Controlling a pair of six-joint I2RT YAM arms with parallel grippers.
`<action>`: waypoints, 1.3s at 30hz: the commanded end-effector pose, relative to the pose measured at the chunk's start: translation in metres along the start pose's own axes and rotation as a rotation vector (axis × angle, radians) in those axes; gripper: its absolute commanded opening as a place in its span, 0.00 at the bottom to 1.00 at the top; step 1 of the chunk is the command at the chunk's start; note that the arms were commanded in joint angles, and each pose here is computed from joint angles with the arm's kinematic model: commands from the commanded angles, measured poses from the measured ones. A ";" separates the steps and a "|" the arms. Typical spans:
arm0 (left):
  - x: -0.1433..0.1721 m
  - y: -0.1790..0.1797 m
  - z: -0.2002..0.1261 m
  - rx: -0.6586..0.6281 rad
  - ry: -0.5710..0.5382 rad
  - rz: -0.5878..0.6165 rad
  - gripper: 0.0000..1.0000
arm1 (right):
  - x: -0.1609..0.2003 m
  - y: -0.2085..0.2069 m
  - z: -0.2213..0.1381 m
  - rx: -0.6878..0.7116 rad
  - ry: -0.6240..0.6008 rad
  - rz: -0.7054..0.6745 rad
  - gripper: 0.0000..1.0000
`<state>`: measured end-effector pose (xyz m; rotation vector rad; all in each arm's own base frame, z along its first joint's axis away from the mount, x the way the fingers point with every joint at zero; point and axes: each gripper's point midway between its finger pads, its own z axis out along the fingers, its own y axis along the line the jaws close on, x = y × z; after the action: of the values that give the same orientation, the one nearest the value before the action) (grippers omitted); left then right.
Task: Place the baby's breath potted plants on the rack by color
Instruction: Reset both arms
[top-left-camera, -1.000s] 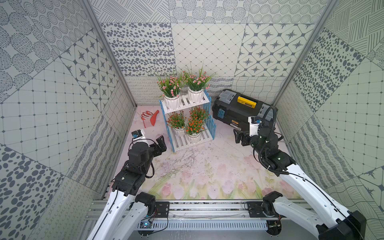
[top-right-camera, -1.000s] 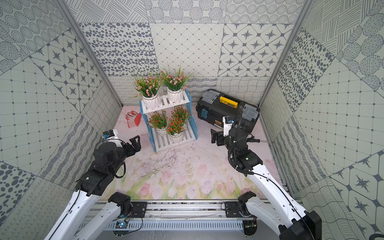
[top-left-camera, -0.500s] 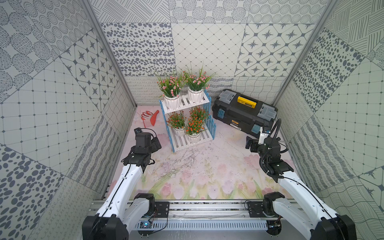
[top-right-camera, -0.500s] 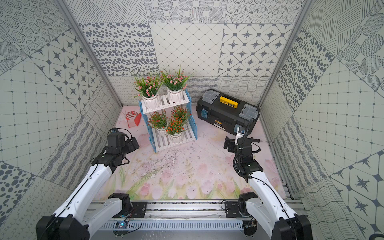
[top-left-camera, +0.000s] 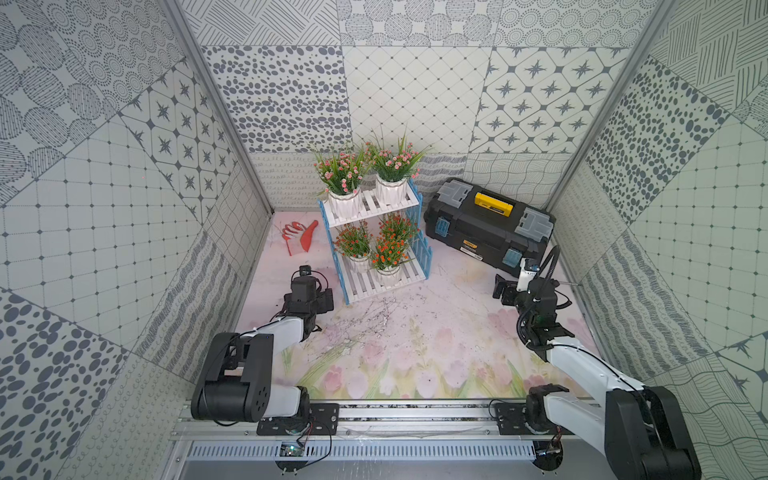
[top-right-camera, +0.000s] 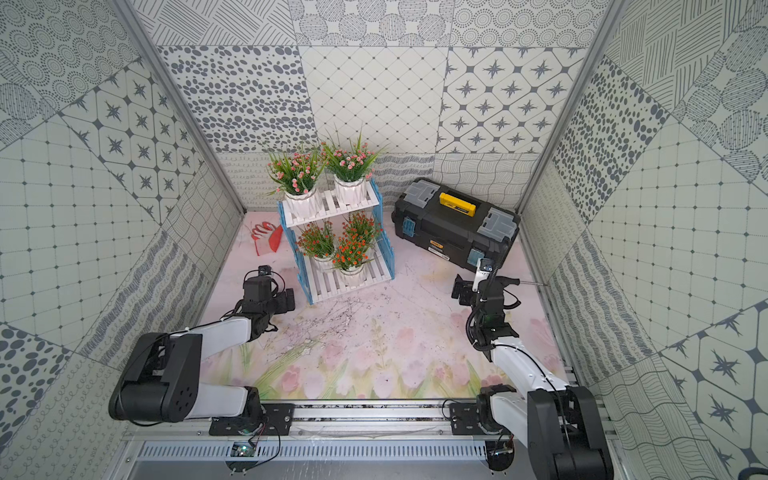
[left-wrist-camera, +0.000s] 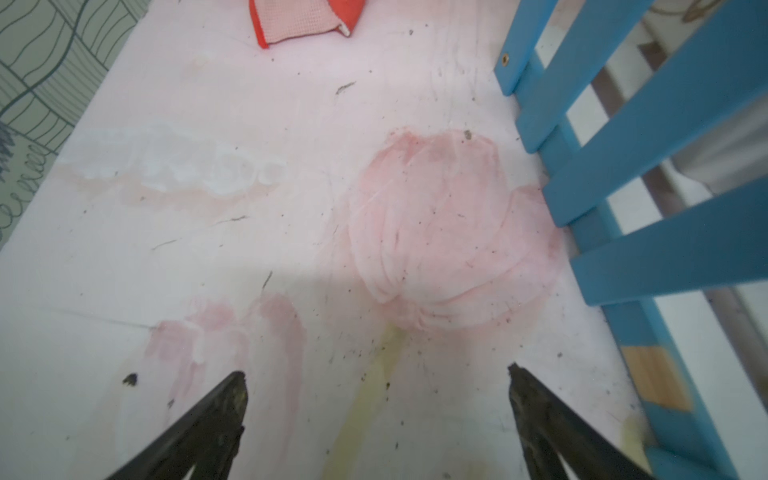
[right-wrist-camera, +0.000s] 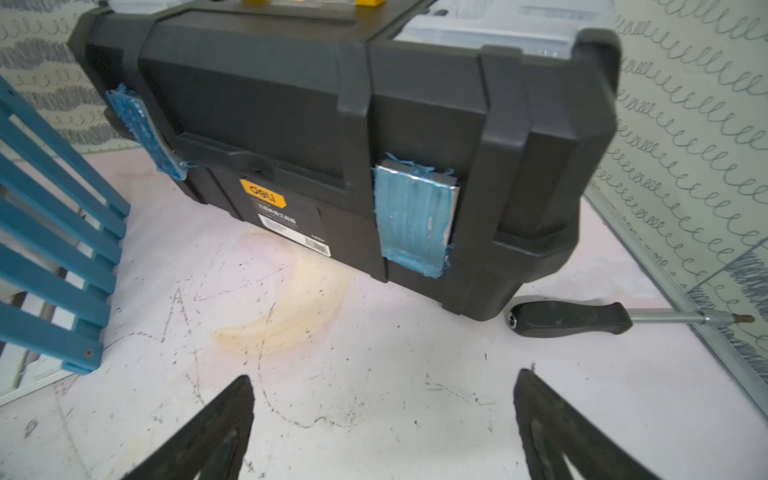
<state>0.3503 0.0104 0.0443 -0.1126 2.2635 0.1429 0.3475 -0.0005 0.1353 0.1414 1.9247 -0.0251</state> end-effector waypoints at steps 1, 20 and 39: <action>-0.061 -0.015 -0.001 0.089 -0.322 0.059 0.98 | -0.013 -0.001 0.003 -0.018 -0.108 -0.024 0.98; -0.056 -0.008 0.015 0.066 -0.282 0.027 0.98 | 0.006 0.010 0.064 -0.071 -0.072 -0.047 0.98; -0.056 -0.008 0.015 0.070 -0.280 0.021 0.98 | 0.008 0.012 0.065 -0.075 -0.048 -0.056 0.98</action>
<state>0.3917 0.0075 0.0670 -0.0327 2.0314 0.0989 0.4031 0.0046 0.0924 0.0487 1.9231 0.0043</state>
